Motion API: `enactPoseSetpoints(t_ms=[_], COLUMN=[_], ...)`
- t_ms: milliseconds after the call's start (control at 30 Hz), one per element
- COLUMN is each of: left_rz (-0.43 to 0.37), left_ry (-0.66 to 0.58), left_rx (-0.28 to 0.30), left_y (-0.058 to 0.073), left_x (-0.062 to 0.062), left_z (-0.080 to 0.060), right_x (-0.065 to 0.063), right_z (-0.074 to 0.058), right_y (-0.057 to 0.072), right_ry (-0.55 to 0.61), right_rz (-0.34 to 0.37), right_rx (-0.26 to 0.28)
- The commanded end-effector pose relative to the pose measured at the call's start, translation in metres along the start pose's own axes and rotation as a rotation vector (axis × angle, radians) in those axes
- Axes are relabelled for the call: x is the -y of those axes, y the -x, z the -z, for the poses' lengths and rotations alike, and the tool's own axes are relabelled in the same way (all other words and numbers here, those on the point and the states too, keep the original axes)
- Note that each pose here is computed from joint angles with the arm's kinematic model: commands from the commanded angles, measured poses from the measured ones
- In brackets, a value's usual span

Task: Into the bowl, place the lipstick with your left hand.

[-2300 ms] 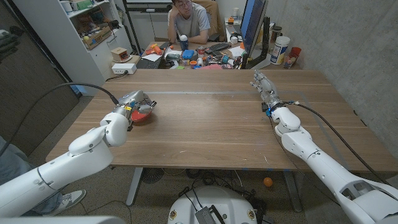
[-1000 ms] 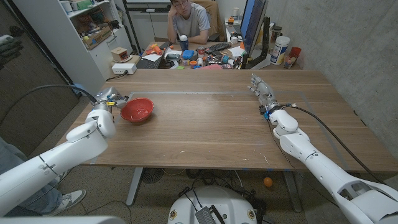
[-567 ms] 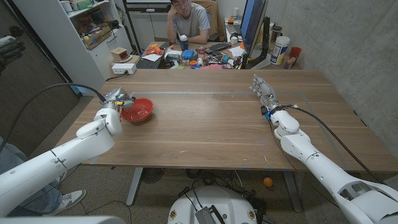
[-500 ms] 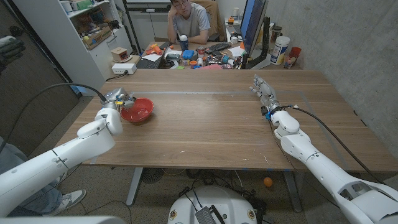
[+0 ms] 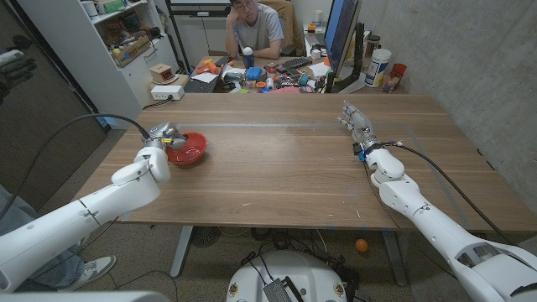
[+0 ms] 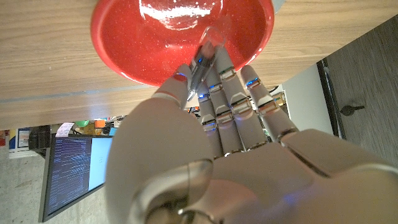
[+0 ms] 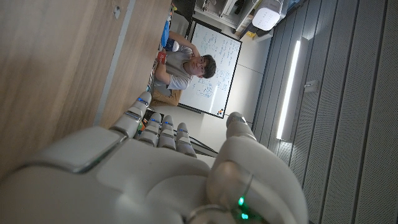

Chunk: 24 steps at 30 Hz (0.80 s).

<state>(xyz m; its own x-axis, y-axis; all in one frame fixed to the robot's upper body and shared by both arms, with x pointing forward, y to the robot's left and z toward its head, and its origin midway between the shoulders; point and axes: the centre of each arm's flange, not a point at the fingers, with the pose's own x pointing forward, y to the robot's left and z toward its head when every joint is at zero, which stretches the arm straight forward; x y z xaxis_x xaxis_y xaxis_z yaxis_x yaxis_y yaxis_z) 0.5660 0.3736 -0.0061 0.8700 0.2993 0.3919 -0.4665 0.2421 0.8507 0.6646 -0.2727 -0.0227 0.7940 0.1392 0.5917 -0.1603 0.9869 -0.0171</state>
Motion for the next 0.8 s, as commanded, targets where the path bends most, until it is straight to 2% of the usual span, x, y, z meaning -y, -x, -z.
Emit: enactPoseSetpoints(t_ms=[33, 467, 800], left_rz=[0.031, 0.066, 0.082], left_ry=[0.003, 0.018, 0.035], left_rx=[-0.003, 0.0, 0.02], left_y=[-0.005, -0.007, -0.009], left_x=[0.012, 0.026, 0.026], left_z=[-0.002, -0.001, -0.002], right_x=[0.0, -0.002, -0.002], right_z=[0.005, 0.014, 0.014], right_y=[-0.001, 0.004, 0.005], right_ry=[0.0, -0.006, -0.007], right_rz=[0.003, 0.007, 0.007], right_rx=[-0.016, -0.04, -0.037])
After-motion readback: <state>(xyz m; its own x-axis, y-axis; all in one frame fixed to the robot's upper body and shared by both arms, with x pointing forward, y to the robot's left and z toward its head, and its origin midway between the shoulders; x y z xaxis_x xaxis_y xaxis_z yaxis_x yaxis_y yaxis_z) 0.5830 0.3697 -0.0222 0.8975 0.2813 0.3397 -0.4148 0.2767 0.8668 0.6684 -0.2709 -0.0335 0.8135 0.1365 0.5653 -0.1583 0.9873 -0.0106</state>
